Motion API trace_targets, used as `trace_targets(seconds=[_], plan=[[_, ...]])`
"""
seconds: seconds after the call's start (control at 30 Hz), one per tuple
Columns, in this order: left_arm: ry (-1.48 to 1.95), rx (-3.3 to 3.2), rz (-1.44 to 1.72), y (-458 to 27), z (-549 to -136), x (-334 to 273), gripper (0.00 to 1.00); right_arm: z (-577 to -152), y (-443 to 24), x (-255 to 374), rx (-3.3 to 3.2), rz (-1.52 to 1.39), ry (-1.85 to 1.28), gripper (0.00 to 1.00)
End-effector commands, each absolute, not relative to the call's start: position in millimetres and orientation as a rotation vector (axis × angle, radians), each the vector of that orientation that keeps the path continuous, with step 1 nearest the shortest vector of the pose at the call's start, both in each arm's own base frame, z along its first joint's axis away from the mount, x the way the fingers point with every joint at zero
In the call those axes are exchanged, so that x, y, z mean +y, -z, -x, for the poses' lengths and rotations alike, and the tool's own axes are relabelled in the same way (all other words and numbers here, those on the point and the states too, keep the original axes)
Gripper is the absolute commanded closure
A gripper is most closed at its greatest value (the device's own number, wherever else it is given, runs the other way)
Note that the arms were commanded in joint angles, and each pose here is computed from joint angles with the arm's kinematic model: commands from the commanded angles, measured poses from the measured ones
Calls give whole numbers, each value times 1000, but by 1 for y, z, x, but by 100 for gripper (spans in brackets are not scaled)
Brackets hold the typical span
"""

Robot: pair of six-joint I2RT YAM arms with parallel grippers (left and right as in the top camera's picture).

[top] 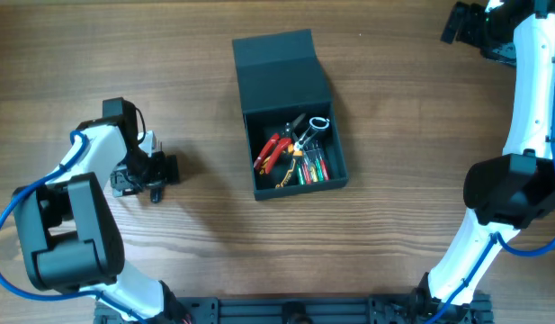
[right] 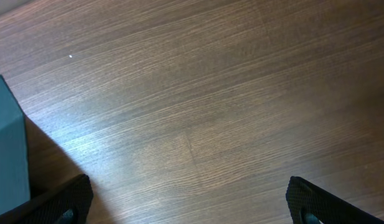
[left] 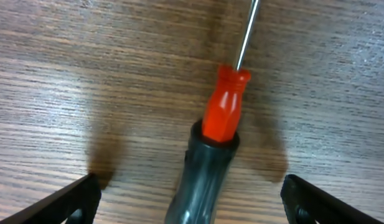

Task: Pack container
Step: 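Move the left gripper to the small red screwdriver and grasp it, then carry the red screwdriver right and release it into the green box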

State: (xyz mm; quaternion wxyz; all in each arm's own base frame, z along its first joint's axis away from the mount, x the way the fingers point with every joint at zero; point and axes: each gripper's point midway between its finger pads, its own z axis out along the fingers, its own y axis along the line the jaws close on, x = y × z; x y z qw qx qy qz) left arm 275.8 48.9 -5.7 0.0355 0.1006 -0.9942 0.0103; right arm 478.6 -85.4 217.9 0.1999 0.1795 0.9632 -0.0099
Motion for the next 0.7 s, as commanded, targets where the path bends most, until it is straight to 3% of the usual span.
trace_targets(seconds=[0.0, 0.1, 0.2, 0.27, 0.3, 0.33, 0.5, 0.67], plan=[[-112, -3022, -275, 21, -265, 39, 10, -479, -236, -83, 2651, -474, 22, 0], [-112, -3021, -276, 21, -265, 39, 29, -479, -236, -83, 2650, -474, 22, 0], [-112, -3022, -276, 21, -265, 39, 38, -479, -236, -83, 2650, -474, 22, 0], [-112, -3022, -282, 21, -265, 39, 55, -479, -236, -83, 2650, -474, 22, 0], [-112, -3023, -282, 21, -265, 39, 69, -479, -236, -83, 2650, -474, 22, 0], [-112, -3022, -282, 21, -265, 39, 74, -479, -236, -83, 2651, -474, 22, 0], [-108, -3031, -323, 19, -270, 39, 83, -479, -236, -83, 2651, -474, 22, 0], [-99, -3108, -374, -11, -308, 47, 91, -479, -236, -83, 2650, -474, 22, 0]])
